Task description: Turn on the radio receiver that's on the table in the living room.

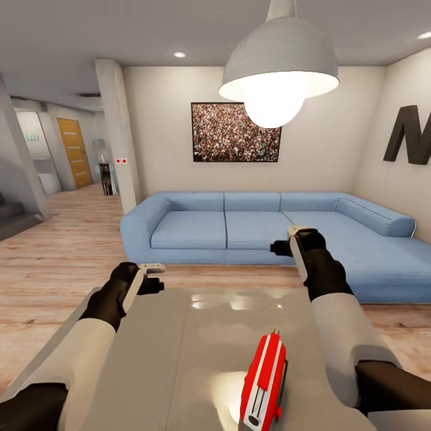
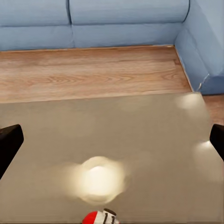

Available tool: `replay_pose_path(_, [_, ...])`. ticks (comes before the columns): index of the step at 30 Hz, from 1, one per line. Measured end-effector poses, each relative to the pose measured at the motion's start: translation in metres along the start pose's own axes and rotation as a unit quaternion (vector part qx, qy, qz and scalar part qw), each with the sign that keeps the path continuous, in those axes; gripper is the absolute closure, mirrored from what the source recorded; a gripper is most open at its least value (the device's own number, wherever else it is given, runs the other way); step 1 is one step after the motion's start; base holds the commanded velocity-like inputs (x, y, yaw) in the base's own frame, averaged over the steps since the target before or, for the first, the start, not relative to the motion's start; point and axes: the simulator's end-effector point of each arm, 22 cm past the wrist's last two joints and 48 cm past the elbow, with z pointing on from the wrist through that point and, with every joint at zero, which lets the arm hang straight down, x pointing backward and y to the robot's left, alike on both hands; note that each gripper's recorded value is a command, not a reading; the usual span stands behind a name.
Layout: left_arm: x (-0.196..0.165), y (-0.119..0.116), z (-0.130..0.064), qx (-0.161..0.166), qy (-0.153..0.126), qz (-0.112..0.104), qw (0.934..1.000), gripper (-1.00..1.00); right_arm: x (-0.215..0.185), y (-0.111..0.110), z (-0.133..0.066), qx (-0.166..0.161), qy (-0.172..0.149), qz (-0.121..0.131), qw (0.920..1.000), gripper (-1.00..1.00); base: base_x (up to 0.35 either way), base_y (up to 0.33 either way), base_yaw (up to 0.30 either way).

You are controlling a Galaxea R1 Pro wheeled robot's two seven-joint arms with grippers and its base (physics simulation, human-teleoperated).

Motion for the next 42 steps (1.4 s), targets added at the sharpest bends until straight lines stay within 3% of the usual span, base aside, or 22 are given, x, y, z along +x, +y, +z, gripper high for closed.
replay_pose_path(11, [0.001,-0.001,0.0,0.001,0.001,0.001,1.0,-1.0,0.024,0.01,0.012,-0.009,0.032,-0.002,0.9994,-1.0,0.0,0.0,0.0])
replay_pose_path(18, [0.001,-0.001,0.001,0.001,0.002,0.001,1.0,-1.0,0.059,0.019,0.028,-0.018,0.078,-0.006,0.9968,-1.0,0.0,0.0,0.0])
replay_pose_path(24, [0.002,-0.001,0.001,0.001,0.002,0.001,1.0,-1.0,0.073,0.028,0.032,-0.024,0.095,-0.009,0.9952,-1.0,0.0,0.0,0.0])
replay_pose_path(25, [0.003,-0.001,0.002,0.001,0.004,0.001,1.0,-1.0,0.086,0.031,0.037,-0.027,0.11,-0.012,0.9935,-1.0,0.0,0.0,0.0])
replay_pose_path(32, [0.003,0.0,0.002,0.0,0.004,0.001,1.0,-1.0,0.097,0.032,0.04,-0.029,0.123,-0.009,0.9919,-1.0,0.0,0.0,0.0])
replay_pose_path(35, [0.004,0.0,0.002,0.001,0.005,0.001,1.0,-1.0,0.106,0.033,0.043,-0.032,0.135,-0.004,0.9903,-1.0,0.0,0.0,0.0])
replay_pose_path(36, [0.004,-0.001,0.002,0.001,0.005,0.001,1.0,-1.0,0.117,0.031,0.046,-0.041,0.15,0.02,0.9877,-1.0,0.0,0.0,0.0])
replay_pose_path(38, [0.004,-0.002,0.003,0.002,0.005,0.001,1.0,-1.0,0.121,0.03,0.047,-0.047,0.156,0.04,0.9859,-1.0,0.0,0.0,0.0])
replay_pose_path(42, [0.006,-0.002,0.004,0.003,0.008,0.002,1.0,-1.0,0.125,0.029,0.048,-0.053,0.161,0.06,0.9837,-1.0,0.0,0.0,0.0])
